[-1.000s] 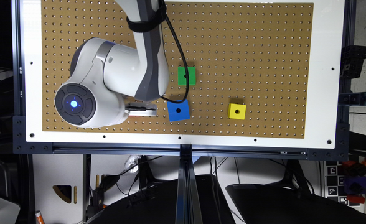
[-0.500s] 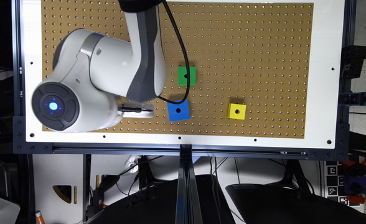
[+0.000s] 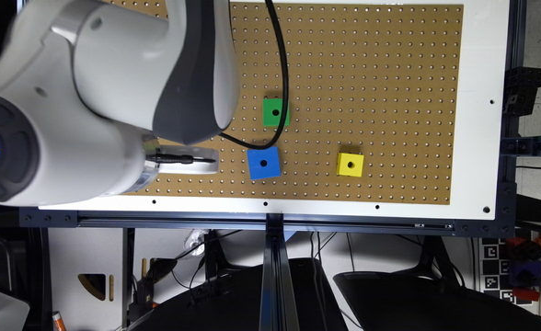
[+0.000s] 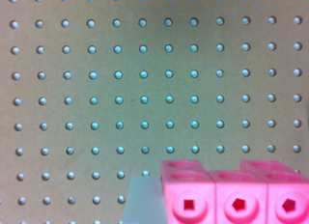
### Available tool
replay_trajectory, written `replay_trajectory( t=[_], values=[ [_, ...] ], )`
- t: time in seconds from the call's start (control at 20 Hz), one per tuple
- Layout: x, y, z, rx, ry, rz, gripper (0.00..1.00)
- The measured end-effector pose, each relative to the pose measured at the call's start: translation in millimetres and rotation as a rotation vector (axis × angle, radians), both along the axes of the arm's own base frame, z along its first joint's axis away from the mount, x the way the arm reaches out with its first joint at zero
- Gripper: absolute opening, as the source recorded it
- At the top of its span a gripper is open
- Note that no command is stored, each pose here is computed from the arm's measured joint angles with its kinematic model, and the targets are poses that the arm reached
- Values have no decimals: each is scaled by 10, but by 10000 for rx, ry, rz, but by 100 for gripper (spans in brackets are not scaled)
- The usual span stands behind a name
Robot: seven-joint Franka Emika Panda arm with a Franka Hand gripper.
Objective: Pick up pink block.
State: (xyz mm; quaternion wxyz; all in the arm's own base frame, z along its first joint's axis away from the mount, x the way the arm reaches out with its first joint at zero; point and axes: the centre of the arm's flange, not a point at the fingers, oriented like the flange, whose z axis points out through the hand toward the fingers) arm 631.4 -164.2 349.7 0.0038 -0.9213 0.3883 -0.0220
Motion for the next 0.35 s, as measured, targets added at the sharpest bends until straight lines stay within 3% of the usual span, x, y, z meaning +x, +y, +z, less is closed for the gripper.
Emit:
replay_trajectory(
  t=[0.15, 0.35],
  values=[
    [-46, 13, 219, -15, -27, 2, 0],
    [-70, 21, 372, -48, -133, 3, 0]
  ],
)
